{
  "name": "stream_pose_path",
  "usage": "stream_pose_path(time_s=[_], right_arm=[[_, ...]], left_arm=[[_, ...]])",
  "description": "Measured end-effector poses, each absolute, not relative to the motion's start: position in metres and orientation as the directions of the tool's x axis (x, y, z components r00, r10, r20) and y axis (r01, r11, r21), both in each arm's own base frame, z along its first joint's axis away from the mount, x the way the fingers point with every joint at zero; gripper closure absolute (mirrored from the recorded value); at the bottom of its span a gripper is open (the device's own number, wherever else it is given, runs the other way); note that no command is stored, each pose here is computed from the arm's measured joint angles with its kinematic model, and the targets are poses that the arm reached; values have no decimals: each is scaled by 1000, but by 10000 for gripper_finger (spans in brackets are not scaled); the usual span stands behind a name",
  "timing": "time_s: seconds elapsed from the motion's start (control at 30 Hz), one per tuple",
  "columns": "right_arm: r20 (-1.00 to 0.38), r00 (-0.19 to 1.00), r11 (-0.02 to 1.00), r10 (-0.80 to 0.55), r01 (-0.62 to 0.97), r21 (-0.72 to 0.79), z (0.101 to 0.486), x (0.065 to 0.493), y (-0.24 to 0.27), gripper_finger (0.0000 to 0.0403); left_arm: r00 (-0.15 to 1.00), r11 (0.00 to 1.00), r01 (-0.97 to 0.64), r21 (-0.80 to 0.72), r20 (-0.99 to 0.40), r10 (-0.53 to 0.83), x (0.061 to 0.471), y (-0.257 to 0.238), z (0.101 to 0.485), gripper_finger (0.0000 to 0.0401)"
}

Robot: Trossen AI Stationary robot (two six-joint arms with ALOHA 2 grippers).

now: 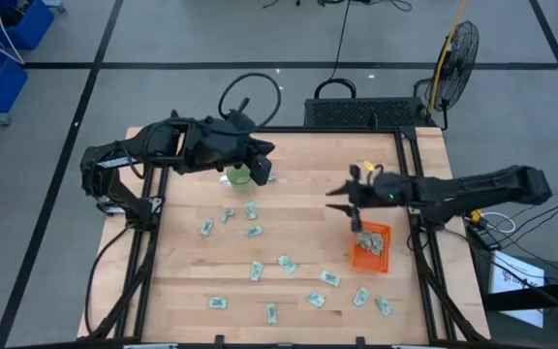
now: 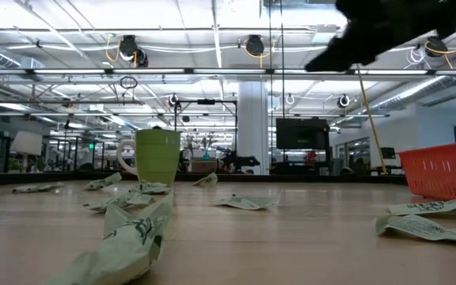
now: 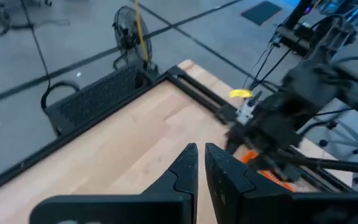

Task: Pick and place Stevia / Truvia into bins
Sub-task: Put the stevia packet into the orange basket

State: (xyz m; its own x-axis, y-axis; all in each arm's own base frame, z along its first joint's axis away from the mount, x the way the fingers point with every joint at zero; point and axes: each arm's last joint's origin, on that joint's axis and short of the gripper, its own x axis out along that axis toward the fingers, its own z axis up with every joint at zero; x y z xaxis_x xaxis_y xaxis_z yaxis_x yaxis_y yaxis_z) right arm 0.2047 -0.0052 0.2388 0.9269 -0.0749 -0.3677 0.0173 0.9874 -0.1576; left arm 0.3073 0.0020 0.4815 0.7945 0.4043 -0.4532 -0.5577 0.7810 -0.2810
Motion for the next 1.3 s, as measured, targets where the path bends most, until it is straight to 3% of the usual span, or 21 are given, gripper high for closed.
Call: stream_pose_path(time_s=[0.1,0.27,0.43,0.67,1.03,1.17,1.3], right_arm=[[-311,949,997,-44,21,-78,232,225,-29,257],[-390,918,997,76,-63,46,189,261,-61,248],[-474,878,997,72,-78,7,163,317,-80,245],[-553,811,981,-190,142,-129,143,369,-110,245],[-606,771,980,-197,156,-120,98,385,-137,246],[-615,758,976,-217,167,-139,96,385,-137,277],[-609,762,976,-218,186,-117,99,385,-137,353]], left_arm=[[808,784,-548,-291,-427,406,309,3,484,364],[829,782,-534,-321,-379,411,311,3,489,364],[847,785,-520,-336,-325,421,313,6,495,364],[850,797,-514,-316,-314,423,314,6,496,364],[852,804,-507,-313,-325,411,314,5,495,364],[847,808,-510,-296,-338,410,313,5,493,364],[839,812,-512,-282,-367,401,312,5,491,364]])
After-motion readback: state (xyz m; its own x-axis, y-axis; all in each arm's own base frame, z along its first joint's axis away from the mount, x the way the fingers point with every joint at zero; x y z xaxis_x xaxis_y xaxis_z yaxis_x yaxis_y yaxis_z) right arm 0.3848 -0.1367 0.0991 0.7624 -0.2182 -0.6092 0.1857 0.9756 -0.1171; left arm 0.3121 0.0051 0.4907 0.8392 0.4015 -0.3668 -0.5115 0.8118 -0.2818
